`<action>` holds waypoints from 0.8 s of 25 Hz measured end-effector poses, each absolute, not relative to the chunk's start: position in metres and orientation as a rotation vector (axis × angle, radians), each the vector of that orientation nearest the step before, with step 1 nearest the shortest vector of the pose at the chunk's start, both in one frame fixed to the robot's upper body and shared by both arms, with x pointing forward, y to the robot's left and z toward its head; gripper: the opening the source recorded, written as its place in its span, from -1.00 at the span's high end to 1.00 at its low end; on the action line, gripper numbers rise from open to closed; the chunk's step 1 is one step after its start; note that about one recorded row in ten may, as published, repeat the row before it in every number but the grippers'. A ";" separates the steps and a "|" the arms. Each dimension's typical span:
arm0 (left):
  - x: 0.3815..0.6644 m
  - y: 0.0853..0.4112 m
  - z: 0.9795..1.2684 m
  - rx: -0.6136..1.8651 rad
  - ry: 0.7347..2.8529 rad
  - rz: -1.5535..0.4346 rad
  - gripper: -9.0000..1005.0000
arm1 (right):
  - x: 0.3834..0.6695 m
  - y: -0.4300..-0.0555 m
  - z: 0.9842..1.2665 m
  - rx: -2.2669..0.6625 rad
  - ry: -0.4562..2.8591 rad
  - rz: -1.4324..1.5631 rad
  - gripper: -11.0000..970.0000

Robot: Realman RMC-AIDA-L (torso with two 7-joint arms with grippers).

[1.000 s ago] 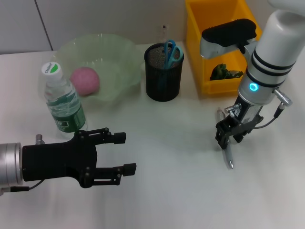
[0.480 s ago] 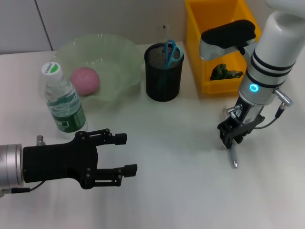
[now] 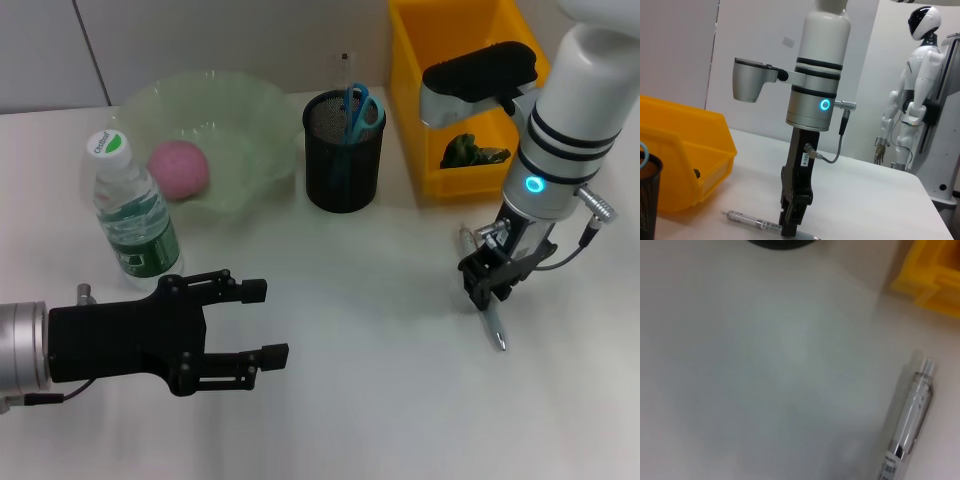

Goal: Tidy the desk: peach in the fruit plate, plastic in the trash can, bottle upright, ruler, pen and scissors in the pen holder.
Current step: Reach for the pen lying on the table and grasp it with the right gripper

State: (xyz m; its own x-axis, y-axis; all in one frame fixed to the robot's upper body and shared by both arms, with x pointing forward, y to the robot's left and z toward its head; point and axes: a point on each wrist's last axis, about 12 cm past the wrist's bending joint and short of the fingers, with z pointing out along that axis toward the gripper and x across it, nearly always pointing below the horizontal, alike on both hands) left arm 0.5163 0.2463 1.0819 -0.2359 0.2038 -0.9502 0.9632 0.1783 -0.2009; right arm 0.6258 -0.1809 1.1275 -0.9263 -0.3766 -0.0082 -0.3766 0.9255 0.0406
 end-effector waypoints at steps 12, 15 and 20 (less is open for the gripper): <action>0.517 0.246 1.083 1.141 1.610 -1.136 -0.60 | 0.627 -0.182 1.127 -0.595 3.076 0.061 0.53; 0.517 0.246 1.083 1.141 1.610 -1.136 -0.60 | 0.627 -0.182 1.126 -0.590 3.076 0.061 0.53; 0.518 0.247 1.083 1.143 1.609 -1.133 -0.60 | 0.627 -0.182 1.126 -0.588 3.074 0.061 0.53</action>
State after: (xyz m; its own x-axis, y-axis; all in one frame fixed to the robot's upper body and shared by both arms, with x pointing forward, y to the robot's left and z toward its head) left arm 0.5176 0.2467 1.0831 -0.2326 0.2063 -0.9504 0.9644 0.1757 -0.1979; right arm 0.6270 -0.1822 1.1264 -0.9295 -0.3684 -0.0182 -0.3688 0.9288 0.0360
